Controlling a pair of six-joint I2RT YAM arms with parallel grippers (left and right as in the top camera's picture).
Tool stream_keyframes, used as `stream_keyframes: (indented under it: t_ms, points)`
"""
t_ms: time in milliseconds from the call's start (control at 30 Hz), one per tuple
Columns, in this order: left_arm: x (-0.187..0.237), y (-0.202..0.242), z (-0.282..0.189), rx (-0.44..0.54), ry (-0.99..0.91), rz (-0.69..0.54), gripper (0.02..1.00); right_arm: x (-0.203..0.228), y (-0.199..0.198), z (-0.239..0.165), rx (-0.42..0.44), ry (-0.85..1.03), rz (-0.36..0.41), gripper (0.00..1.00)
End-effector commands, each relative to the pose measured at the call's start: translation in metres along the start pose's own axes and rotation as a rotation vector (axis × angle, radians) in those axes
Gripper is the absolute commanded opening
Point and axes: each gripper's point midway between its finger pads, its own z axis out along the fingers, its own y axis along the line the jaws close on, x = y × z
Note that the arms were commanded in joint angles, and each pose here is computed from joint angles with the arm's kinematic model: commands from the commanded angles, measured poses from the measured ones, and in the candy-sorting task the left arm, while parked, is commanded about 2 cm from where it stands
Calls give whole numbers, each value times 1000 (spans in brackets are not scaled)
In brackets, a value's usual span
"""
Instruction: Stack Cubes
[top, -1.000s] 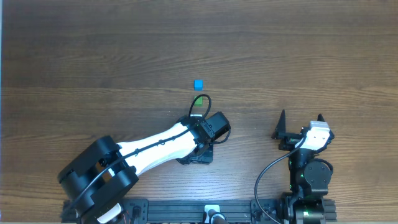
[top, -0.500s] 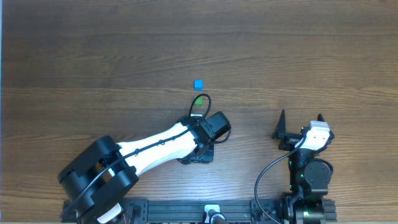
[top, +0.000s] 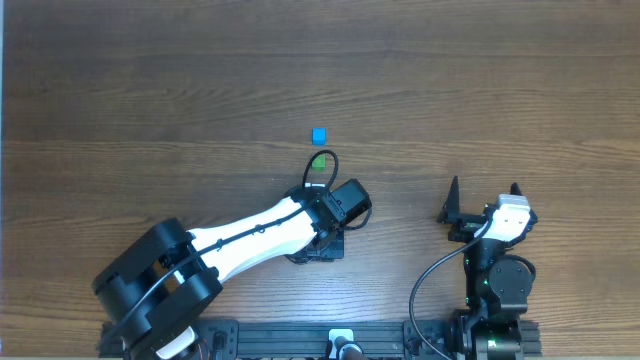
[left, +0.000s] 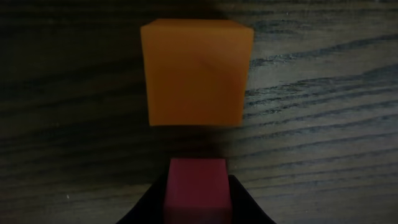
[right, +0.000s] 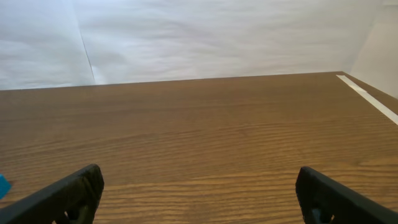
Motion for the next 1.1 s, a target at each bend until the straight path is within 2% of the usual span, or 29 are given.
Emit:
stream_keyframes:
  t_ms: [33,167,333,533,733,833,1100]
  points:
    - [2,6,5,-29,2,-37,42,2,3,0,-13,2,-5,993]
    - [1,8,-3,-41,5,-48,38,2,3,0,-13,2,-5,993]
    - [-14,8,-40,-43,-41,-68,38,2,3,0,-13,2,-5,991]
    - [-51,-4,-96,53,-168,-29,38,2,3,0,-13,2,-5,993]
    - [-85,-4,-134,84,-219,-26,36,2,3,0,-13,2,-5,993]
    - [-99,-2,-139,76,-217,-35,40,2,3,0,-13,2,-5,993]
    - [-112,3,-105,4,-144,-36,38,2,3,0,-13,2,-5,993]
